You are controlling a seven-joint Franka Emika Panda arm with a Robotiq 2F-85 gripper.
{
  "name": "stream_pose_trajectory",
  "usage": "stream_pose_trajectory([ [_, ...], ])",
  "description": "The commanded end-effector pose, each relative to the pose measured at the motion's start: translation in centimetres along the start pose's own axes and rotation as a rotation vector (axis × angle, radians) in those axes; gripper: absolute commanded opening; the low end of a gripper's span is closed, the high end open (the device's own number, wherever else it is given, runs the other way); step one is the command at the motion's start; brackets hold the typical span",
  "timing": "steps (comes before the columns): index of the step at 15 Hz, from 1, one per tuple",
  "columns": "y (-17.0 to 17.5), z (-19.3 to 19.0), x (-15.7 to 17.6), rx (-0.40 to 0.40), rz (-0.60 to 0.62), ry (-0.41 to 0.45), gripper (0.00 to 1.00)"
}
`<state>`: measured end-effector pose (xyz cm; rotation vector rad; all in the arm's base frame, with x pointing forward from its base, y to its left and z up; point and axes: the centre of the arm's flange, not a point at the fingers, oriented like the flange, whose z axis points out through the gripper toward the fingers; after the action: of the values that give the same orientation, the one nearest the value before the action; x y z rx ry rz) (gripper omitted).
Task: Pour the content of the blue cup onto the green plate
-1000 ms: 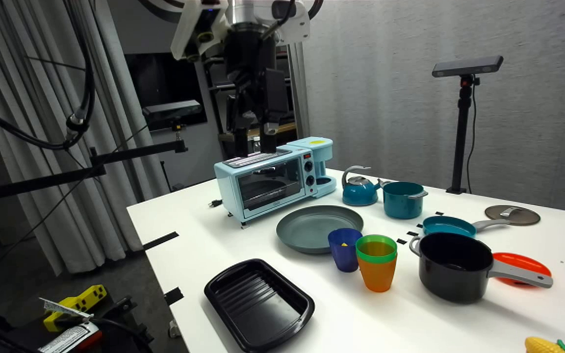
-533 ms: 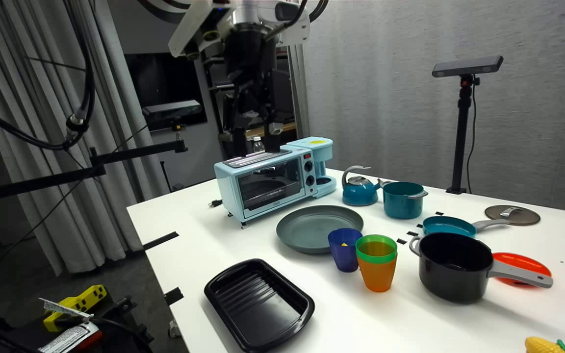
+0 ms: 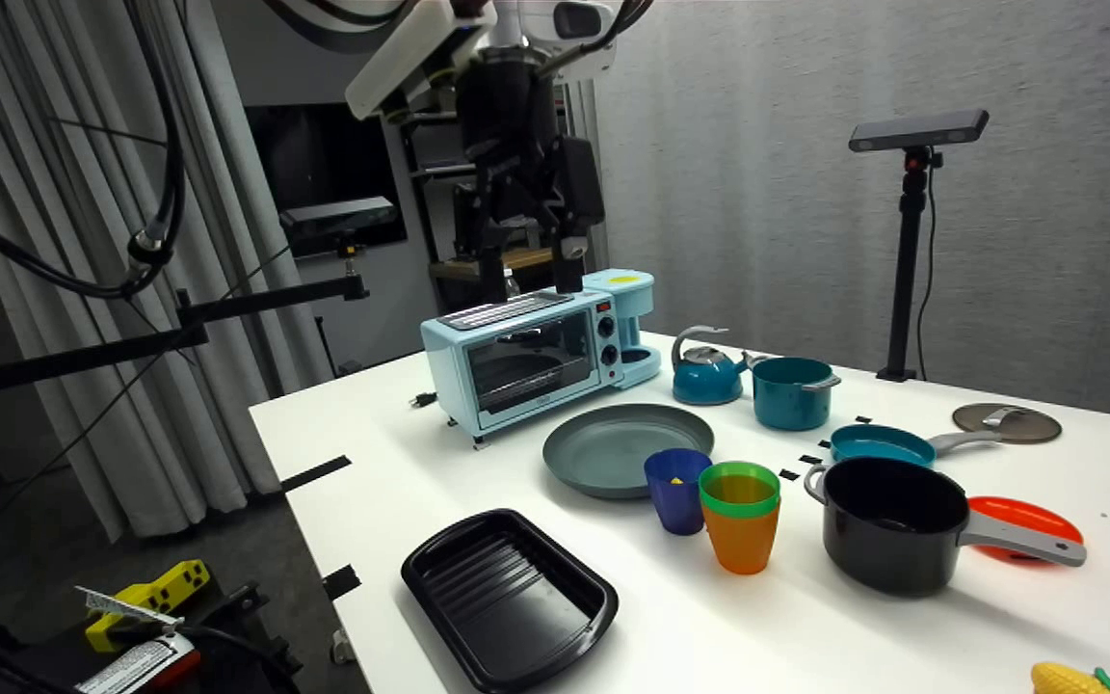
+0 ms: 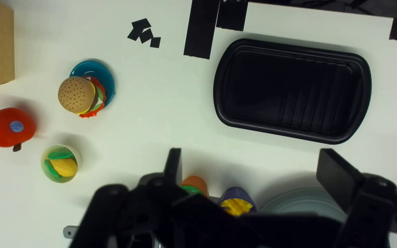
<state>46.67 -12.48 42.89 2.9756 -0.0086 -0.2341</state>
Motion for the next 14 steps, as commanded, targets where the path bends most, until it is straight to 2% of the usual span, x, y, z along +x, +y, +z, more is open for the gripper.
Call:
stream_pose_trajectory([
  [1, 0.0, 0.0, 0.0, 0.000, -0.001, 0.000, 1.00],
  [4, 0.0, 0.0, 0.0, 0.000, -0.002, 0.000, 1.00],
  [5, -0.7, 0.0, 1.2, -0.007, -0.001, 0.009, 1.00],
  [9, -1.6, -0.1, 2.7, -0.088, -0.049, 0.030, 1.00],
  [11, -1.8, 0.0, 3.1, -0.119, -0.094, 0.038, 1.00],
  [14, -2.1, 0.1, 3.6, -0.115, -0.210, 0.030, 1.00],
])
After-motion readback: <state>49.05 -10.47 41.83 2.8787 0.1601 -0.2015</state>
